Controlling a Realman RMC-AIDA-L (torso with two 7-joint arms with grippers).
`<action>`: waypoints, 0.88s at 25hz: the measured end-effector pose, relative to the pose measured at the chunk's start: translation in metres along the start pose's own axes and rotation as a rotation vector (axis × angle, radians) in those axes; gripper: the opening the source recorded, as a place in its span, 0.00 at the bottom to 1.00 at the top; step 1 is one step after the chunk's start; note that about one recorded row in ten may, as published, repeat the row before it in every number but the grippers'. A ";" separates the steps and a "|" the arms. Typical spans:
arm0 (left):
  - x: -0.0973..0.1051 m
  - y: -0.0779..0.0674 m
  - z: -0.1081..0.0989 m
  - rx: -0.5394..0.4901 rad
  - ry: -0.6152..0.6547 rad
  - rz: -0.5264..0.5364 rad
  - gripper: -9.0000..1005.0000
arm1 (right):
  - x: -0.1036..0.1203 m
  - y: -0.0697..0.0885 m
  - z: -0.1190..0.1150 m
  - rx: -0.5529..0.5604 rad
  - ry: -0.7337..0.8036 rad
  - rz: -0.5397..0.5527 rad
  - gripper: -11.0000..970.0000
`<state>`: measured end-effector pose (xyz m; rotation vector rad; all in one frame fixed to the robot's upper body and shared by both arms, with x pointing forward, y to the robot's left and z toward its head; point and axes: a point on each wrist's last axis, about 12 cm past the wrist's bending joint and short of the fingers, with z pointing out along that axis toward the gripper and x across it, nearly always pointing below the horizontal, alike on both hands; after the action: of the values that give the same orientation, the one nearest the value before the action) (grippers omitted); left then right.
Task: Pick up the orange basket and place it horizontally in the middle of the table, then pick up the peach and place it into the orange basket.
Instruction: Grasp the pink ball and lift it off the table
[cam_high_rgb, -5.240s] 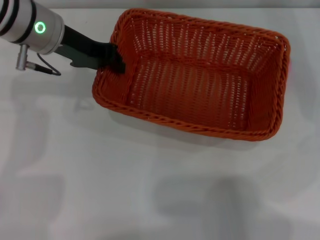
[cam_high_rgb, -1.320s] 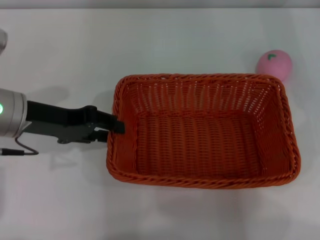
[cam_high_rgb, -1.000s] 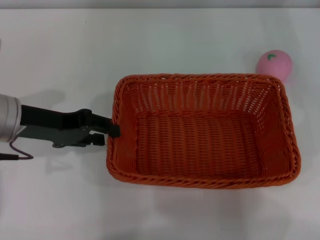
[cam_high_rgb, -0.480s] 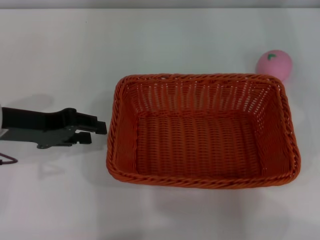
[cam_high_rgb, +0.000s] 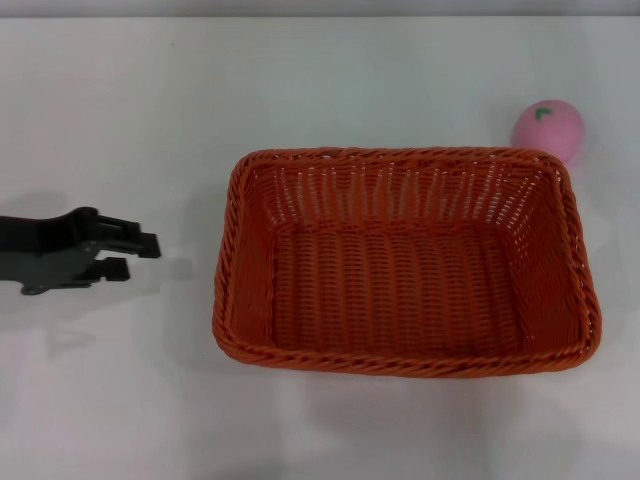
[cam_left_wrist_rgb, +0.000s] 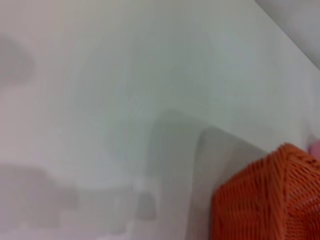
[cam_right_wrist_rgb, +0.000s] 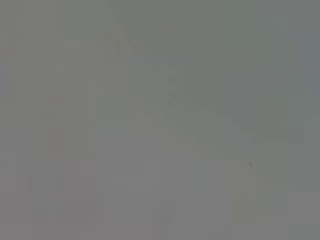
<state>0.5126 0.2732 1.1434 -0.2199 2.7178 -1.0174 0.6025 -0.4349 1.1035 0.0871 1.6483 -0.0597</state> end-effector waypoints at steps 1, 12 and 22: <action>-0.001 0.003 -0.002 -0.006 -0.009 -0.010 0.48 | 0.002 -0.002 0.000 0.012 0.020 -0.006 0.88; 0.007 0.032 -0.033 -0.067 -0.091 -0.087 0.48 | 0.004 -0.004 0.000 0.020 0.039 -0.013 0.88; 0.009 0.036 -0.061 -0.101 -0.175 -0.062 0.48 | -0.004 0.004 0.006 -0.074 0.070 0.011 0.88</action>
<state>0.4851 0.3366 1.1626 -0.3942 2.6197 -0.8342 0.6095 -0.4314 1.1070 0.0420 1.7182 0.0131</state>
